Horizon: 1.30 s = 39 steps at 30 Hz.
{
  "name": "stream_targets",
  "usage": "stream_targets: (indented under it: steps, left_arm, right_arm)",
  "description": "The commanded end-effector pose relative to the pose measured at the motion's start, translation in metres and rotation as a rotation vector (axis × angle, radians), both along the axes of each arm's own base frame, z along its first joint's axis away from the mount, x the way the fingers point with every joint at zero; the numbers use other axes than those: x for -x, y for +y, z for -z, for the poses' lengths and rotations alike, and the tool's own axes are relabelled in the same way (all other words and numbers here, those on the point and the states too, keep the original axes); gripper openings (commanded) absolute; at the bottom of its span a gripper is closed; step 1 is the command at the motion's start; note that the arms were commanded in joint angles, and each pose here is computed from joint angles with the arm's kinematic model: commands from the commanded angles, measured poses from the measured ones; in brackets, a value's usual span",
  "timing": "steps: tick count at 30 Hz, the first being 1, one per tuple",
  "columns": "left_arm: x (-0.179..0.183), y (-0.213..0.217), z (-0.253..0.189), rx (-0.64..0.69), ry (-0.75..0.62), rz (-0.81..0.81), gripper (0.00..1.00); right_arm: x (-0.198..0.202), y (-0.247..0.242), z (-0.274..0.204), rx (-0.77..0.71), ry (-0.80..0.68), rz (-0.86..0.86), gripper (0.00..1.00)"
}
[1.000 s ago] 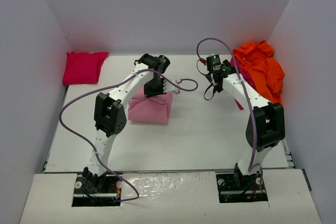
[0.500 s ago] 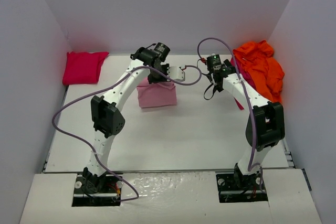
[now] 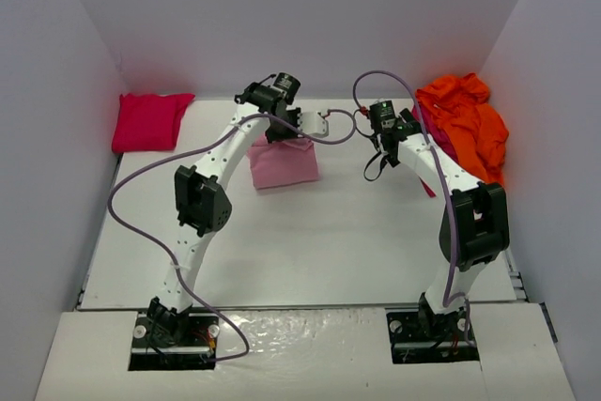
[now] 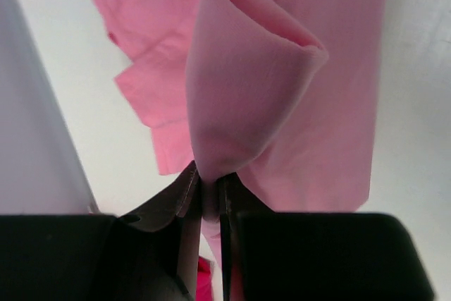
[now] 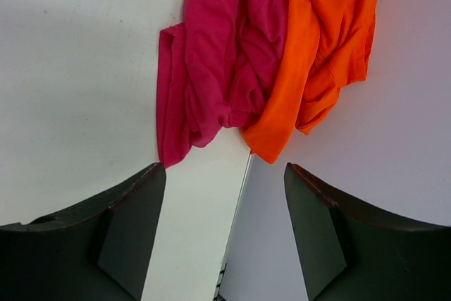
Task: Fold and stack the t-shirts
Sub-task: Fold the tshirt
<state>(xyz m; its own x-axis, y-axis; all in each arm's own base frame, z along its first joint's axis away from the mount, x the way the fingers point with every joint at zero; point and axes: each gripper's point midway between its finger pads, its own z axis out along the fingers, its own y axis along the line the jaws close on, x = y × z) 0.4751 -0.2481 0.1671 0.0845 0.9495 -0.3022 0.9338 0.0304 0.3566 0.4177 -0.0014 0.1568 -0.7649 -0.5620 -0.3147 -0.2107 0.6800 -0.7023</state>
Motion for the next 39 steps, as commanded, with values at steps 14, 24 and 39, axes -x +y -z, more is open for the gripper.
stream_targets:
  steps: [14, 24, 39]
  left_arm:
    - [0.271, -0.019, -0.061, -0.018, 0.193, 0.181, 0.0]
    - [0.305, -0.014, -0.059, -0.005, 0.325, 0.221, 0.0]
    - [0.309, -0.031, -0.033, -0.1, 0.397, 0.349, 0.0]
  right_arm:
    - [-0.009, -0.013, -0.063, -0.026, -0.196, 0.038, 0.66]
    - [0.007, -0.023, -0.082, 0.017, -0.212, 0.043, 0.69]
    - [0.012, -0.025, -0.066, 0.022, -0.18, 0.066, 0.68]
